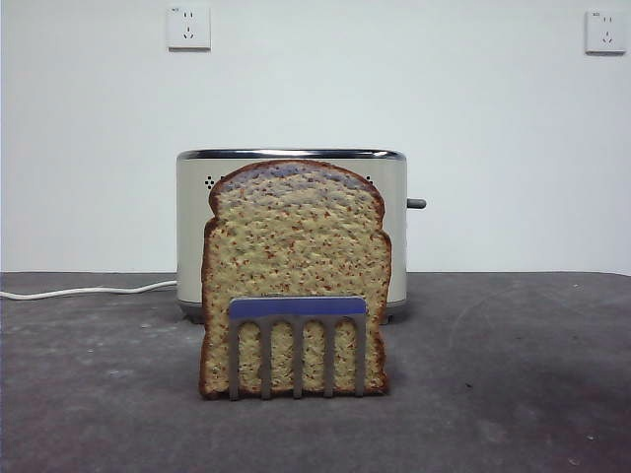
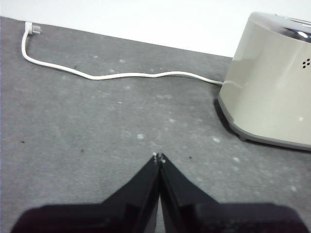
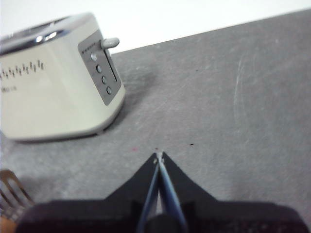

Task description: Pick up a slice of bread from the rack,put the bread on the toaster,press the button

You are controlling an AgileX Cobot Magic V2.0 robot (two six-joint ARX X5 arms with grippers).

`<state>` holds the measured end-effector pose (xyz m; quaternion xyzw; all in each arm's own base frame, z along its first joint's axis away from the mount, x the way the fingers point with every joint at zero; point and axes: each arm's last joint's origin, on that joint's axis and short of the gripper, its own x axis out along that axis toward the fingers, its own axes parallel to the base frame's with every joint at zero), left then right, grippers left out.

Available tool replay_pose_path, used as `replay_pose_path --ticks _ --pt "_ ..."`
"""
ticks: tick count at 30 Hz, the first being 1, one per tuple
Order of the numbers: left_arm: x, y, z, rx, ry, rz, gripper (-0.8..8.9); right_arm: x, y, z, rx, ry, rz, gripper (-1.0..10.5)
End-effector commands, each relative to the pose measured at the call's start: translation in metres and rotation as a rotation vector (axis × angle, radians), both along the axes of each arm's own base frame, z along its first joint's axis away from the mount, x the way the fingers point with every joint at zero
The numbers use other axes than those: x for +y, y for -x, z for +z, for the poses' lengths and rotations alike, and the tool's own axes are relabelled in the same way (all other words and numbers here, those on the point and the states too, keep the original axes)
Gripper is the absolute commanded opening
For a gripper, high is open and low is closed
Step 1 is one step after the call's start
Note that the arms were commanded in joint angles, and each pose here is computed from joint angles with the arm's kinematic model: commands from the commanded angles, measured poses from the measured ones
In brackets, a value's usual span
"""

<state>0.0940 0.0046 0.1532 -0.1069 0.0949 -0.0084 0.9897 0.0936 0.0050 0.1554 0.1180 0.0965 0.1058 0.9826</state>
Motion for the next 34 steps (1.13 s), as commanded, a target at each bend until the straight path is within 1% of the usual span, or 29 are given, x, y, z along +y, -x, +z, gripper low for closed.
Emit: replay_pose_path --ticks 1,3,5,8,12,14,17,21,25,30,34 --pt "-0.002 0.000 -0.003 0.006 0.062 -0.061 -0.07 0.000 -0.001 -0.003 0.035 -0.134 -0.017 -0.1" --pt "-0.004 0.000 0.000 -0.002 0.102 -0.104 -0.08 0.000 0.000 0.000 0.040 -0.189 -0.026 -0.1" --pt "-0.005 0.001 0.007 -0.019 0.120 -0.135 -0.08 0.000 0.001 0.007 0.026 -0.215 -0.029 -0.1" --pt "-0.005 0.004 0.021 -0.052 0.118 -0.159 -0.08 0.000 0.003 0.023 -0.005 -0.214 -0.025 -0.1" --pt "-0.006 0.012 0.050 -0.109 0.109 -0.164 -0.08 0.000 0.004 0.051 -0.034 -0.210 -0.021 -0.1" --pt "-0.007 0.018 0.064 -0.132 0.105 -0.168 -0.08 0.001 0.003 0.068 -0.047 -0.189 -0.005 -0.1" --pt "-0.008 0.027 0.083 -0.152 0.102 -0.198 -0.08 0.002 0.000 0.097 -0.047 -0.147 0.052 -0.1" --pt "-0.011 0.035 0.106 -0.130 0.105 -0.256 -0.08 0.004 -0.008 0.136 0.018 -0.042 0.126 -0.1" --pt "-0.012 0.031 0.136 -0.099 0.088 -0.331 -0.07 0.004 -0.013 0.172 0.091 0.073 0.166 -0.1" --pt "-0.015 0.022 0.177 -0.073 0.042 -0.417 -0.07 0.008 -0.013 0.210 0.135 0.189 0.242 -0.1" --pt "-0.022 0.016 0.209 -0.040 -0.021 -0.581 -0.08 0.013 -0.012 0.235 0.169 0.261 0.319 -0.1"
